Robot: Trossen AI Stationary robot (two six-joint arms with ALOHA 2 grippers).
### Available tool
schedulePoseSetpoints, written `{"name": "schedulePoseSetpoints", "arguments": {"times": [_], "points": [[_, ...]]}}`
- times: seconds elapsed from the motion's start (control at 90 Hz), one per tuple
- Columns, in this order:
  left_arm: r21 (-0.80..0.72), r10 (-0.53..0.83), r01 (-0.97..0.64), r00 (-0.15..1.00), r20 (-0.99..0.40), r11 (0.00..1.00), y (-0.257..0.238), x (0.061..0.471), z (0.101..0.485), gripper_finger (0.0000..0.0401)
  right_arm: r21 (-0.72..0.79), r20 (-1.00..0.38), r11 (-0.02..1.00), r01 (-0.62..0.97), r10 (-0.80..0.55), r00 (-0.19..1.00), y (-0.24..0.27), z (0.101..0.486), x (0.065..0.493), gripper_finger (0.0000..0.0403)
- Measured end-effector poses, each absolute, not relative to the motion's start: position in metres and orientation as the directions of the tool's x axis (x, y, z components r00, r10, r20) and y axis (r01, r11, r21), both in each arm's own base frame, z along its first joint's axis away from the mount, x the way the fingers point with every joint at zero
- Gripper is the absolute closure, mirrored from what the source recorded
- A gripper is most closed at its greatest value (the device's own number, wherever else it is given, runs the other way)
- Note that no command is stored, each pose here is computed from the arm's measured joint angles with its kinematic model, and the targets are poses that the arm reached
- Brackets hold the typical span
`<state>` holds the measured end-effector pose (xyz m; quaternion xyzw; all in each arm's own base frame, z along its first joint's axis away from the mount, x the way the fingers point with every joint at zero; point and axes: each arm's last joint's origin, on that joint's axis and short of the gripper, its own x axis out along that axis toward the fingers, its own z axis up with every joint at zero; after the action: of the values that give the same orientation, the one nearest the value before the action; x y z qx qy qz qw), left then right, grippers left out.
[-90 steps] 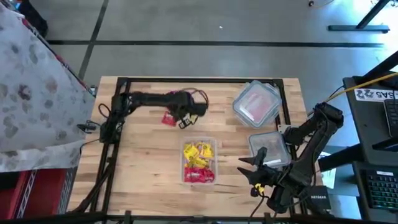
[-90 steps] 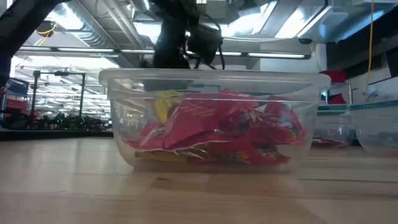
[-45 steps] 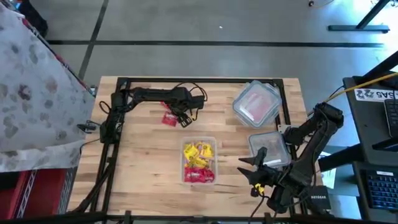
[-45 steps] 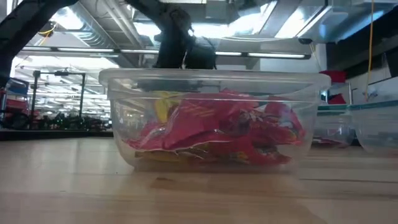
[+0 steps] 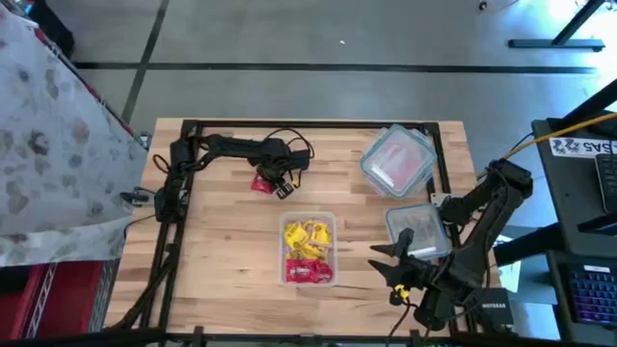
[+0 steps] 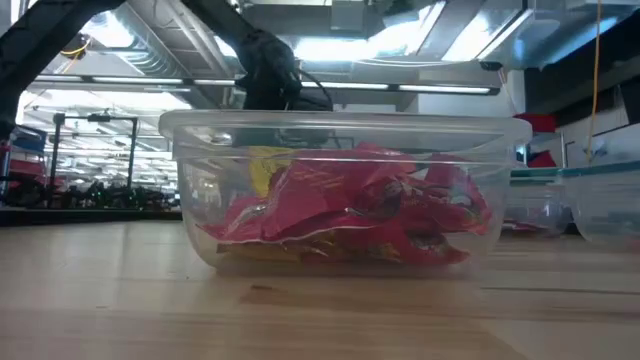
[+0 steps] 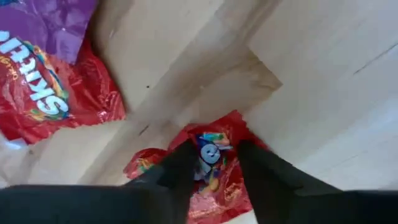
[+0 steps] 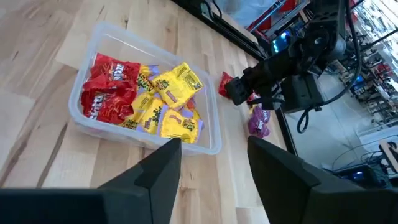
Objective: Sort candy
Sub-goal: Put the red candy into the rectangular transparent food container
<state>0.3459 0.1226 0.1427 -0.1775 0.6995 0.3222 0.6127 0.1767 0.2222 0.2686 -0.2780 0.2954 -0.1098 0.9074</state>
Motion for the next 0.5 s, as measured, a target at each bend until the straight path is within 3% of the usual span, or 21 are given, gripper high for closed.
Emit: {"name": "schedulePoseSetpoints", "arguments": {"times": [0.167,0.367,0.5], "points": [[0.230,0.150,-0.643,-0.177,-0.973,0.731,0.115,0.352,0.154,0.0392,-0.570,-0.475,0.821,0.034,-0.363,0.801,0.222,0.269,0.177,0.0231],[0.194,0.170,-0.661,-0.102,-0.980,0.725,0.096,0.363,0.208,0.0399,-0.569,-0.474,0.821,0.036,-0.364,0.802,0.222,0.269,0.177,0.0231],[0.137,0.197,-0.690,0.009,-0.980,0.710,0.074,0.367,0.253,0.0401,-0.570,-0.474,0.821,0.035,-0.364,0.802,0.222,0.269,0.177,0.0231]]}}
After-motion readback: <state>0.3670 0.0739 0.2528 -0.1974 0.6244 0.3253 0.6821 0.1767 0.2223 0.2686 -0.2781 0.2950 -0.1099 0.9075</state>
